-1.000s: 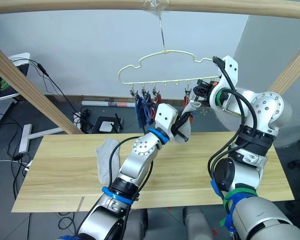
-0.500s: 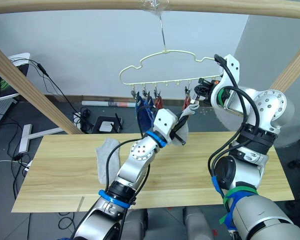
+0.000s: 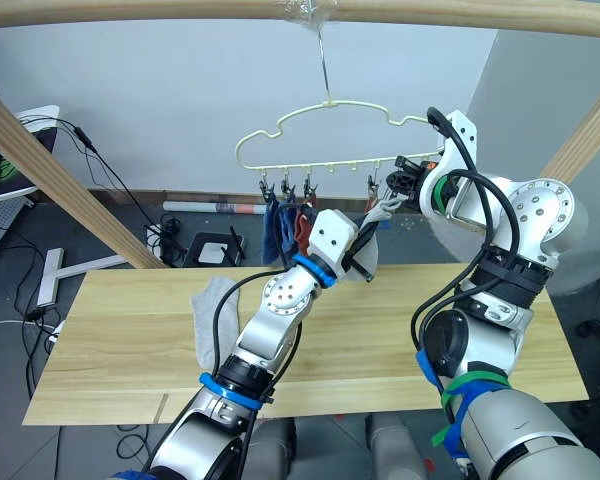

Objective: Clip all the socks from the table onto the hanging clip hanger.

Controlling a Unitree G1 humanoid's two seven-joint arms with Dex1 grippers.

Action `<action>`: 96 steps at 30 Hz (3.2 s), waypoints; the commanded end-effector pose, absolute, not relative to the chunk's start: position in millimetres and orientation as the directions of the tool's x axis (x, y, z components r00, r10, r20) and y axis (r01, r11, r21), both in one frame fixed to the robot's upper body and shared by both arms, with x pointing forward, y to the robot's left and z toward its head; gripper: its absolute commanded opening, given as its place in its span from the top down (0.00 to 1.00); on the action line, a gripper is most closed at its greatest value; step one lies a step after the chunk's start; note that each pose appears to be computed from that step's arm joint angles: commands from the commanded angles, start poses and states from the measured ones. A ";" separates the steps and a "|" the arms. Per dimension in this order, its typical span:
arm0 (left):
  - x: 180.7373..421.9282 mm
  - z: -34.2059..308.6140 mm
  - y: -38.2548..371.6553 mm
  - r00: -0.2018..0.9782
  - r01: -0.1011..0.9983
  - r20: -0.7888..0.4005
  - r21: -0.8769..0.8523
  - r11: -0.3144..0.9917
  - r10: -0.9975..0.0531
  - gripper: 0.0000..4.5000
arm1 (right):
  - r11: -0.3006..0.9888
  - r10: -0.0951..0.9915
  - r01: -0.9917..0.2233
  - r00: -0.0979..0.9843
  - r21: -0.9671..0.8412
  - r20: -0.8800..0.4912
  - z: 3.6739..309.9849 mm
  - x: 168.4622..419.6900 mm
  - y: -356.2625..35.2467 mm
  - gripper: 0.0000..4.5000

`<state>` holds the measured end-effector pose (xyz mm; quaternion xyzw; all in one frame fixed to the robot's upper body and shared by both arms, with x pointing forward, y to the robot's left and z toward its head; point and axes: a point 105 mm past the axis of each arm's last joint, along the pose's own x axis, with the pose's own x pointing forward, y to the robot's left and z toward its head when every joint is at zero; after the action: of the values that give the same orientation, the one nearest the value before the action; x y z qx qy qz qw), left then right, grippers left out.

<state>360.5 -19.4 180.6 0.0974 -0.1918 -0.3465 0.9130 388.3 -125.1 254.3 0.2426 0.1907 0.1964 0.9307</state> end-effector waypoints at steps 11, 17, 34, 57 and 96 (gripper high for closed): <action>345.5 185.8 -39.0 0.608 0.688 0.278 0.281 0.669 -0.743 1.00 | 0.807 0.502 -0.373 0.842 0.458 -0.199 261.5 373.4 -130.9 0.02; 348.0 175.3 -42.8 0.623 0.735 0.225 0.158 0.659 -0.749 1.00 | 0.767 0.596 -0.530 0.797 0.362 -0.096 272.4 346.4 -124.5 0.00; 365.4 184.3 -11.6 0.662 0.727 0.207 0.052 0.684 -0.720 0.15 | 0.952 0.305 -0.301 0.948 -0.055 0.092 240.9 320.5 -131.8 0.00; 312.5 239.7 89.1 0.540 0.789 0.123 0.268 0.552 -0.832 0.14 | 0.989 0.143 -0.126 0.947 -0.076 0.289 240.9 350.8 -108.5 0.33; 308.0 257.5 87.2 0.547 0.768 0.151 0.302 0.565 -0.824 0.14 | 0.990 0.125 -0.097 0.945 -0.106 0.302 241.4 391.8 -86.6 0.54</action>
<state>316.2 92.0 241.6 0.0955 -0.1073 -0.4453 0.8838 395.2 -88.7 221.4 -0.0470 -0.1169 0.0582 0.9903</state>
